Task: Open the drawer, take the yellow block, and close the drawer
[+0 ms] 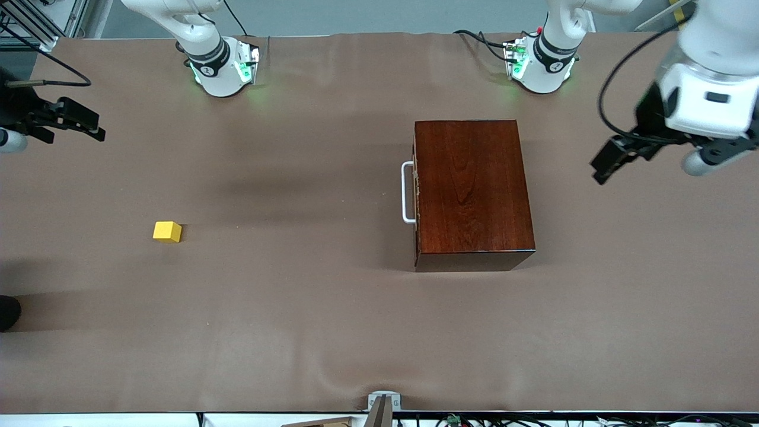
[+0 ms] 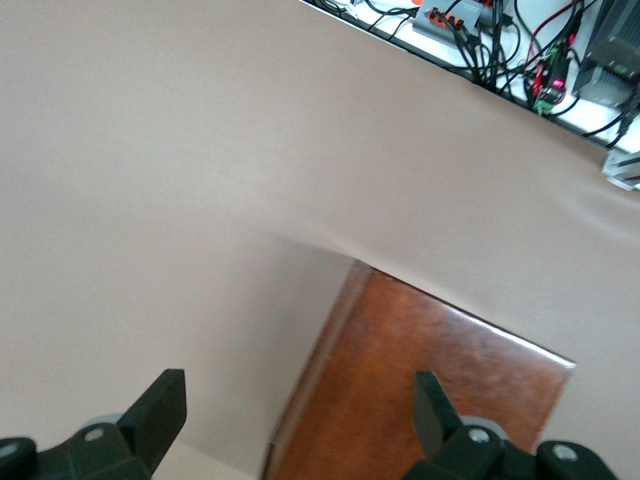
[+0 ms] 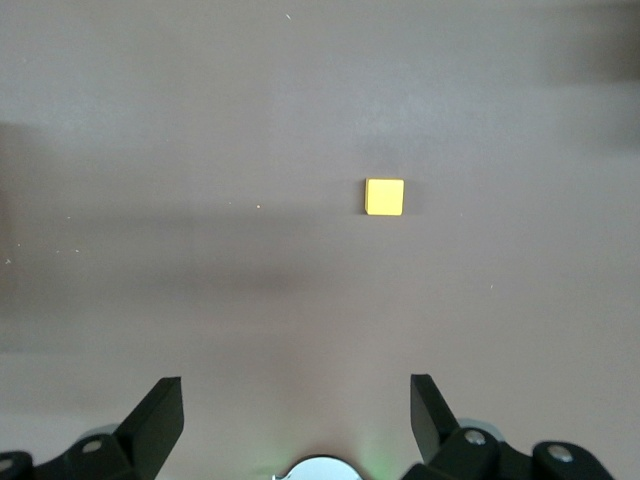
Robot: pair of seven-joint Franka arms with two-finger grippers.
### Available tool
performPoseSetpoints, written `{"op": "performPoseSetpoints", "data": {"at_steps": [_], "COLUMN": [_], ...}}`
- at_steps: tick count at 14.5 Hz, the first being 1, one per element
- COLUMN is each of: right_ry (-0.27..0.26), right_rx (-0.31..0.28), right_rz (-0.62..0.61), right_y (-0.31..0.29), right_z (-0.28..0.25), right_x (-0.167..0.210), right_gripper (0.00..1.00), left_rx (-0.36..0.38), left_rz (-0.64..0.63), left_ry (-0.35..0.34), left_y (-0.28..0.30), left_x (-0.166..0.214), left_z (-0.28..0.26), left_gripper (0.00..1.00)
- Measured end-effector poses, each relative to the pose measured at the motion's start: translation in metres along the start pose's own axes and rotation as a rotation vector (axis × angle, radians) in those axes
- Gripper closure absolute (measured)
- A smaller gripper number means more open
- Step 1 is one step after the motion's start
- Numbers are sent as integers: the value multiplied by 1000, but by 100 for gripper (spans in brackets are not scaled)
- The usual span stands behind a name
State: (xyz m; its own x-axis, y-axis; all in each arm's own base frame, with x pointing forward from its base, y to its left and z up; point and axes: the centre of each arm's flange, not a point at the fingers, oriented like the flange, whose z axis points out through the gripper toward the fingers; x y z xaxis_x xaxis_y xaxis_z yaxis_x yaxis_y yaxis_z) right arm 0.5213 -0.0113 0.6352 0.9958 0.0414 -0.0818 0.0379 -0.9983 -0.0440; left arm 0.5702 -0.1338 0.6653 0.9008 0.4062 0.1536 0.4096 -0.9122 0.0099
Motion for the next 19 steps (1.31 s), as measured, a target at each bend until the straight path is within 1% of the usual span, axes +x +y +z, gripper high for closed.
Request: {"op": "performPoseSetpoints", "data": {"at_steps": [9,11,14,19], "right_ry": [3,3,3,2], "right_rx": [3,5,7,8], "right_rz": [-12,-5,-3,2], "right_y": [7,11,14,16], "right_z": [0,-1,-1,-1], "right_x": [0,-1,-1,-1], "right_gripper": [0,0,0,0], "left_rx": [18,30,25,28], "left_rz": [187,225,310,352], "left_ry": [-10,-37,-65,-116], "left_y": [-50,-53,-57,-57], "left_x": [33,30,27,13], "left_z": [5,7,7,21], "left_gripper": [0,0,0,0]}}
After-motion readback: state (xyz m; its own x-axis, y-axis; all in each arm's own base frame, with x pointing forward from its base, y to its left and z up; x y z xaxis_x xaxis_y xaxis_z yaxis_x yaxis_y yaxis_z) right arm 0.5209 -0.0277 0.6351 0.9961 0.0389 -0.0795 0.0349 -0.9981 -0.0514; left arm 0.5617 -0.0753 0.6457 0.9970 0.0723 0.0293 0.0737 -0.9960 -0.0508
